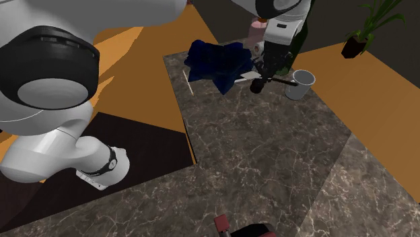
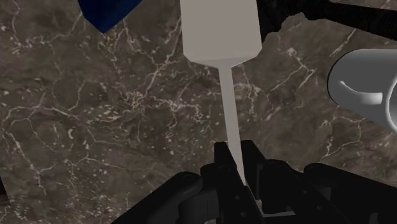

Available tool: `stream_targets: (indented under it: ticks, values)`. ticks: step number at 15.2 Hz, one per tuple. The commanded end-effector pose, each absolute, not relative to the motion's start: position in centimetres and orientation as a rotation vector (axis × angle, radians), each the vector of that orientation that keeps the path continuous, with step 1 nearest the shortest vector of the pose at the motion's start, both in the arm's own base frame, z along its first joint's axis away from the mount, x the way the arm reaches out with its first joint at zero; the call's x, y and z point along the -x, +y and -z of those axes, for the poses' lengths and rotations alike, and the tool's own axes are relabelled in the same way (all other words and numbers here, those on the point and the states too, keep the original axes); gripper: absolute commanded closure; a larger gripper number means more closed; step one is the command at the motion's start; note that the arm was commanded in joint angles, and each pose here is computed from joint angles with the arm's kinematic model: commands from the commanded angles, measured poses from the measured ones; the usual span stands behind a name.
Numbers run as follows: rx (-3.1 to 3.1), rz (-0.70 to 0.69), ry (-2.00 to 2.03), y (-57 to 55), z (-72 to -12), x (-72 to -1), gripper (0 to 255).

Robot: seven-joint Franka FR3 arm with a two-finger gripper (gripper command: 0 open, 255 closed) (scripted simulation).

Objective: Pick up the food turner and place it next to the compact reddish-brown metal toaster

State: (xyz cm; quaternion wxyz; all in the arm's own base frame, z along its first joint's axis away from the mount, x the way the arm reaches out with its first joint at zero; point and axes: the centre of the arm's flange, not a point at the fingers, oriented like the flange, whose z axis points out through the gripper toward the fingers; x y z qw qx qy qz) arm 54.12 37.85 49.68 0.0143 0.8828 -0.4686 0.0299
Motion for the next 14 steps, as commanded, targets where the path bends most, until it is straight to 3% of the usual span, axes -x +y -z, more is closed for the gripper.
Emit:
stream_targets:
  ticks: [1,14]
  values:
    - [-2.748,-0.093,-1.458,37.8,-50.7,-54.1,255]
    - [-2.748,-0.093,-1.458,37.8,-57.6,-54.1,255]
